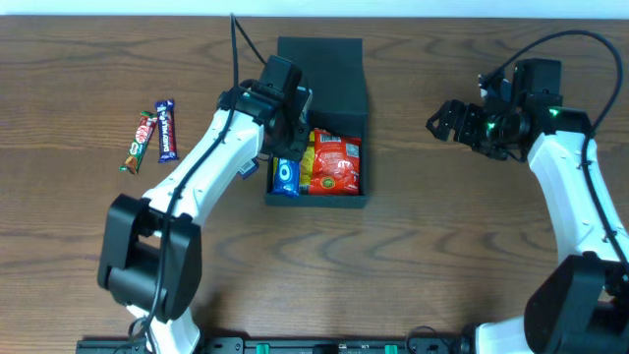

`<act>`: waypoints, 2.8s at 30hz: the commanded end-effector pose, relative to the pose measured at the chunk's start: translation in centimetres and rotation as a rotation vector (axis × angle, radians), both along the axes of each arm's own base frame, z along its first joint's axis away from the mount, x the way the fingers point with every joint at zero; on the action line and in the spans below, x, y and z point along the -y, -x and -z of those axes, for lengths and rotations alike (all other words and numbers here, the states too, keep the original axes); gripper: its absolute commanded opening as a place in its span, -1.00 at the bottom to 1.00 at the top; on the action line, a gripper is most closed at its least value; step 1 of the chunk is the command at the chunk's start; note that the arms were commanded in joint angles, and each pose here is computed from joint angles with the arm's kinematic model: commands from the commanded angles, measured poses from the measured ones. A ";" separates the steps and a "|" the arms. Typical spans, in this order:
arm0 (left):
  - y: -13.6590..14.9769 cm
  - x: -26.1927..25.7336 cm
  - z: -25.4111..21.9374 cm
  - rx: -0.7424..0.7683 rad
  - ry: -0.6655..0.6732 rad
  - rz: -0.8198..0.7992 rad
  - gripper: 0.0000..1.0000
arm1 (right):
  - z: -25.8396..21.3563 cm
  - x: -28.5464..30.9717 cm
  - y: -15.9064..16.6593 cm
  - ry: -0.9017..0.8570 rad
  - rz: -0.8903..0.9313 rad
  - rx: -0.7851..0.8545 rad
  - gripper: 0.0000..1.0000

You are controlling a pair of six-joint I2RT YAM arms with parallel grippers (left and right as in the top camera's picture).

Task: Pack container
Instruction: 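Carry the Oreo pack with left gripper into the box's left side, then move left gripper to the red Pringles can and grasp it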

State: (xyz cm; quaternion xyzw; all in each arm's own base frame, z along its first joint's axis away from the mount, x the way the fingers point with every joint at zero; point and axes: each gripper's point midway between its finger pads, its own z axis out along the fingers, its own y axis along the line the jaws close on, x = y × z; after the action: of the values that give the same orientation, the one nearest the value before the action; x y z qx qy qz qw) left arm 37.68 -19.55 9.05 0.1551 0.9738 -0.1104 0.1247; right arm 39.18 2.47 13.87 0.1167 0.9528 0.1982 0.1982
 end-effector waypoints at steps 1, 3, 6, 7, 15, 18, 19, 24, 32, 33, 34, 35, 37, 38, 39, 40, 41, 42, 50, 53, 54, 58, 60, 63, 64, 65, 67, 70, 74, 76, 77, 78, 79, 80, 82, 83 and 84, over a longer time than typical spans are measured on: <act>-0.6 -0.4 0.4 -0.005 -0.016 -0.046 -0.88 | -1.1 -0.1 -0.1 -0.014 0.008 0.019 0.98; -0.7 -0.8 0.5 -0.001 -0.035 -0.053 -0.88 | -1.1 -0.1 -0.1 -0.014 0.008 0.018 0.98; -1.0 -1.5 0.6 0.007 -0.066 -0.107 -0.88 | -1.1 -0.1 -0.1 -0.014 0.008 0.018 0.99; -1.0 -1.5 0.6 0.005 -0.066 -0.109 -0.88 | -1.1 -0.1 -0.1 -0.014 0.008 0.018 0.99; -0.5 -1.7 0.7 -0.016 -0.073 -0.106 -0.07 | -1.1 -0.1 -0.1 -0.014 0.008 0.019 0.98; -0.5 -1.5 0.6 -0.017 -0.063 -0.100 0.17 | -1.1 -0.1 -0.1 -0.014 0.008 0.018 0.99; -0.6 -1.4 0.4 -0.012 -0.060 -0.100 0.16 | -1.1 -0.1 -0.1 -0.014 0.007 0.018 0.99; -2.1 -0.8 -2.2 0.046 -0.033 -0.102 0.15 | -1.1 -0.1 -0.1 -0.017 0.006 0.019 0.99; -4.5 -1.9 -4.8 0.149 -0.076 -0.146 0.07 | -1.1 -0.1 -0.1 -0.017 0.006 0.017 0.99; -4.8 -2.6 -4.8 0.160 -0.097 -0.162 0.22 | -1.1 -0.1 -0.1 -0.017 0.006 0.017 0.99; -5.0 -3.2 -4.8 0.166 -0.110 -0.176 0.27 | -1.1 -0.1 -0.1 -0.017 0.006 0.018 0.99; -5.4 -4.1 -4.8 0.168 -0.118 -0.196 0.27 | -1.1 -0.1 -0.1 -0.017 0.006 0.018 0.98; -5.9 -5.3 -4.9 0.169 -0.118 -0.226 0.27 | -1.1 -0.1 -0.1 -0.017 0.005 0.018 0.99; -6.2 -5.9 -4.9 0.174 -0.115 -0.245 0.27 | -1.1 -0.1 -0.1 -0.017 0.006 0.018 0.98; -6.7 -6.5 -5.1 0.183 -0.111 -0.262 0.29 | -1.1 -0.1 -0.1 -0.017 0.005 0.017 0.99; -7.3 -7.2 -5.2 0.194 -0.100 -0.291 0.37 | -1.1 -0.1 -0.1 -0.017 0.006 0.017 0.98; -7.8 -7.8 -5.4 0.206 -0.089 -0.323 0.41 | -1.1 -0.1 -0.1 -0.017 0.006 0.017 0.98; -8.4 -8.4 -5.5 0.220 -0.080 -0.350 0.42 | -1.1 -0.1 -0.1 -0.017 0.006 0.018 0.99; -10.4 -10.6 -3.1 0.203 -0.055 -0.404 0.55 | -1.1 -0.1 -0.1 -0.017 0.006 0.018 0.98; -10.5 -10.3 -0.9 0.157 -0.056 -0.395 0.55 | -1.1 -0.1 -0.1 -0.017 0.006 0.018 0.99; -10.6 -10.3 -0.2 0.147 -0.062 -0.396 0.55 | -1.1 -0.1 -0.1 -0.017 0.006 0.018 0.99; -10.9 -10.1 1.9 0.121 -0.068 -0.393 0.61 | -1.1 -0.1 -0.1 -0.017 0.006 0.018 0.98; -10.9 -10.1 2.6 0.109 -0.068 -0.391 0.64 | -1.1 -0.1 -0.1 -0.017 0.005 0.018 0.97; -10.8 -9.6 3.2 0.088 -0.050 -0.381 0.68 | -1.1 -0.1 -0.1 -0.017 0.006 0.018 0.99; -10.7 -9.5 3.4 0.083 -0.047 -0.379 0.71 | -1.1 -0.1 -0.1 -0.017 0.006 0.018 0.98; -10.7 -9.5 3.5 0.081 -0.047 -0.379 0.74 | -1.1 -0.1 -0.1 -0.017 0.006 0.018 0.99; -10.7 -9.5 3.6 0.079 -0.048 -0.378 0.75 | -1.1 -0.1 -0.1 -0.017 0.005 0.018 0.99; -10.8 -9.5 3.7 0.080 -0.048 -0.379 0.75 | -1.1 -0.1 -0.1 -0.016 0.006 0.019 0.98; -10.7 -9.5 4.7 0.063 -0.053 -0.378 0.74 | -1.1 -0.1 -0.1 -0.017 0.006 0.019 0.98; -10.6 -9.3 5.1 0.051 -0.046 -0.373 0.75 | -1.1 -0.1 -0.1 -0.017 0.006 0.019 0.99; -10.6 -9.3 5.3 0.045 -0.046 -0.373 0.75 | -1.1 -0.1 -0.1 -0.016 0.006 0.019 0.98; -10.6 -9.3 5.5 0.042 -0.047 -0.373 0.75 | -1.1 -0.1 -0.1 -0.017 0.006 0.018 0.98; -10.5 -9.3 5.7 0.039 -0.048 -0.373 0.75 | -1.1 -0.1 -0.1 -0.017 0.006 0.018 0.98; -10.5 -9.3 5.8 0.036 -0.049 -0.373 0.75 | -1.1 -0.1 -0.1 -0.017 0.006 0.019 0.99; -10.5 -9.3 5.8 0.037 -0.050 -0.372 0.74 | -1.1 -0.1 -0.1 -0.017 0.006 0.019 0.98; -10.7 -9.3 5.8 0.042 -0.048 -0.373 0.75 | -1.1 -0.1 -0.1 -0.016 0.006 0.019 0.98; -10.7 -9.3 5.7 0.046 -0.046 -0.373 0.75 | -1.1 -0.1 -0.1 -0.016 0.006 0.019 0.99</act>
State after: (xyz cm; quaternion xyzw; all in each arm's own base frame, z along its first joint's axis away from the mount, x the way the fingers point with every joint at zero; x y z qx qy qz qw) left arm 48.02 -10.01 3.71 -0.0254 0.9851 -0.0560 0.1608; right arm 39.00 2.60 13.83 0.1169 0.9529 0.2016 0.1938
